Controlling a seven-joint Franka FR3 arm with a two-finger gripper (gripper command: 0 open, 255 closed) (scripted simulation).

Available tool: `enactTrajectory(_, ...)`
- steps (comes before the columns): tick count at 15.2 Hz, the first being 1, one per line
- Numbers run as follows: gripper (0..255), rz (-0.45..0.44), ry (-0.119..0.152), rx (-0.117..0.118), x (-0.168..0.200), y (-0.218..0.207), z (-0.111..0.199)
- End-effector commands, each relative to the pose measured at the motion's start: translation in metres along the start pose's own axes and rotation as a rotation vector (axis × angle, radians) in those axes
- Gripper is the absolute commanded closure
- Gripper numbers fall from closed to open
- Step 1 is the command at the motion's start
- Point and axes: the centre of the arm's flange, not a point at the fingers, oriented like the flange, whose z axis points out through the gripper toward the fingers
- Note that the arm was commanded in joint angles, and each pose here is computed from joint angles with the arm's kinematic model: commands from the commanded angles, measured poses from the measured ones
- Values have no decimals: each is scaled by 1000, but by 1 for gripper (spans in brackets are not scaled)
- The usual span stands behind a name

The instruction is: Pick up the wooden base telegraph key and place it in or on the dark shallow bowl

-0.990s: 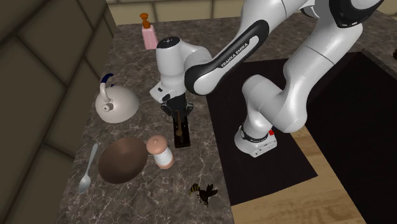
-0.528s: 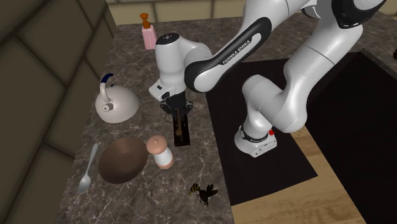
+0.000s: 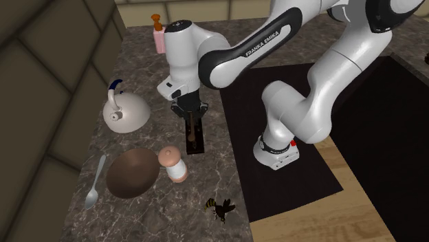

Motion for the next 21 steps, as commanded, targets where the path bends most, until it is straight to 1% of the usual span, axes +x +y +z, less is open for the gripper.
enactTrajectory(1,255,0,0,0,0,-1,-12)
enactTrajectory(12,255,0,0,0,8,-1,-69)
enactTrajectory(13,255,0,0,0,8,-1,-70)
enactTrajectory(21,255,0,0,0,79,77,-67)
